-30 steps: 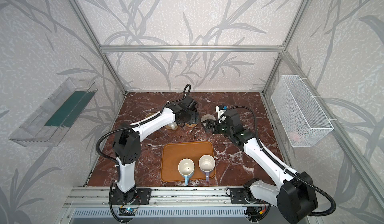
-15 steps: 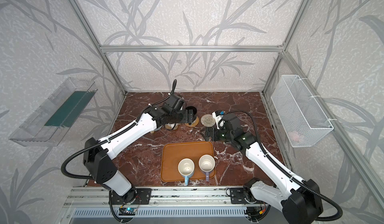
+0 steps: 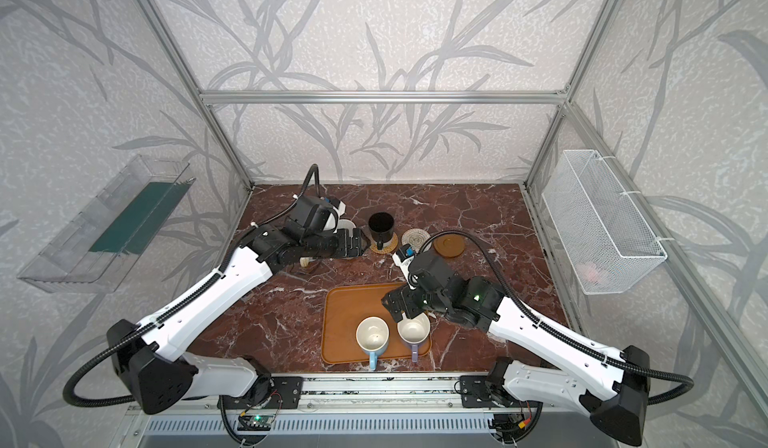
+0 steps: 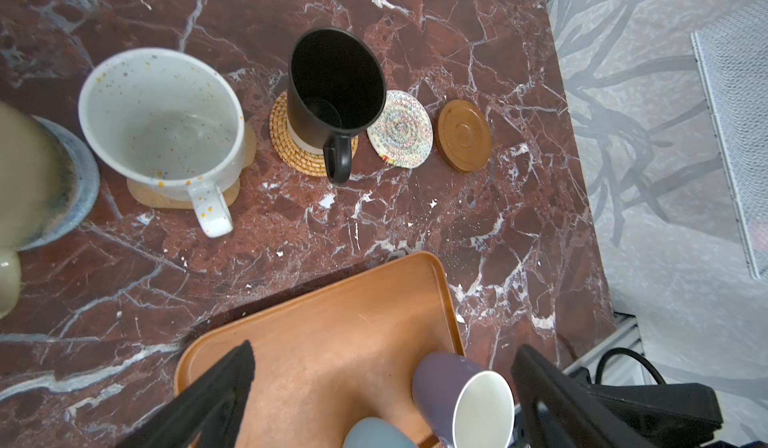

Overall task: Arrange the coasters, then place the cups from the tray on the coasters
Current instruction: 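Open left gripper off the black mug while right gripper moves toward the tray, then lower right gripper onto the white mug with light blue handle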

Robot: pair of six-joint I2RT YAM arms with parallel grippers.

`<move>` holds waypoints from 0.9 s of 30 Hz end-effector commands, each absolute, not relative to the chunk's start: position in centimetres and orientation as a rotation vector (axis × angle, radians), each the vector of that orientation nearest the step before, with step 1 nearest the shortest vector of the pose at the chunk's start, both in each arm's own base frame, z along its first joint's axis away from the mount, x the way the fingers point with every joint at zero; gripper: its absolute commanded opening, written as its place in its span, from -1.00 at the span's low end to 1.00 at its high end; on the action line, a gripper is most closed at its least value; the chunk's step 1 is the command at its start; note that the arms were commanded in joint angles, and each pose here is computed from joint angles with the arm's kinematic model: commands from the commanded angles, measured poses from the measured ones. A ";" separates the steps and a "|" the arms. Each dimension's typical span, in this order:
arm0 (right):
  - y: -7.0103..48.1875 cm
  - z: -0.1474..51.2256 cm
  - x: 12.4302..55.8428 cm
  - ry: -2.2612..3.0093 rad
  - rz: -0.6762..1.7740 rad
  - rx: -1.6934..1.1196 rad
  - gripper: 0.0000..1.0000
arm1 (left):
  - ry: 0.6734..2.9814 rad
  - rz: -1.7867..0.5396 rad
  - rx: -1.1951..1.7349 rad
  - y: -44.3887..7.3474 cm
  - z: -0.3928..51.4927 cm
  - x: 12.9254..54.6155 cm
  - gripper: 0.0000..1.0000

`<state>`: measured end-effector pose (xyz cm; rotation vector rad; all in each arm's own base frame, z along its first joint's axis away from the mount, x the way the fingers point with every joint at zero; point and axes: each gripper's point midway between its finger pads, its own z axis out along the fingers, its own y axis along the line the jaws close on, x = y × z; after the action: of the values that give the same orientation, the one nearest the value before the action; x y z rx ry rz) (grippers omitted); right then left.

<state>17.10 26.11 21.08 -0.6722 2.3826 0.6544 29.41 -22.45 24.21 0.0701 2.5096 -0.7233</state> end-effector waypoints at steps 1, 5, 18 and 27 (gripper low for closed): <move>26.0 20.8 15.8 2.403 0.550 -0.693 0.93 | 2.545 -0.908 0.079 -22.4 24.4 26.8 0.98; 27.1 19.2 13.8 2.429 0.497 -0.761 0.93 | 2.559 -0.891 0.044 -20.4 24.2 25.2 0.98; 30.6 14.9 8.2 2.527 0.446 -0.911 0.73 | 2.633 -0.811 -0.016 -17.5 22.5 22.1 0.98; 31.7 12.9 6.8 2.565 0.424 -0.921 0.52 | 2.661 -0.858 -0.112 -17.3 21.2 21.0 0.98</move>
<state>6.76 31.21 12.45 -0.9551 2.5751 0.4148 21.78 -17.88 21.01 -0.0738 2.6591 -0.8520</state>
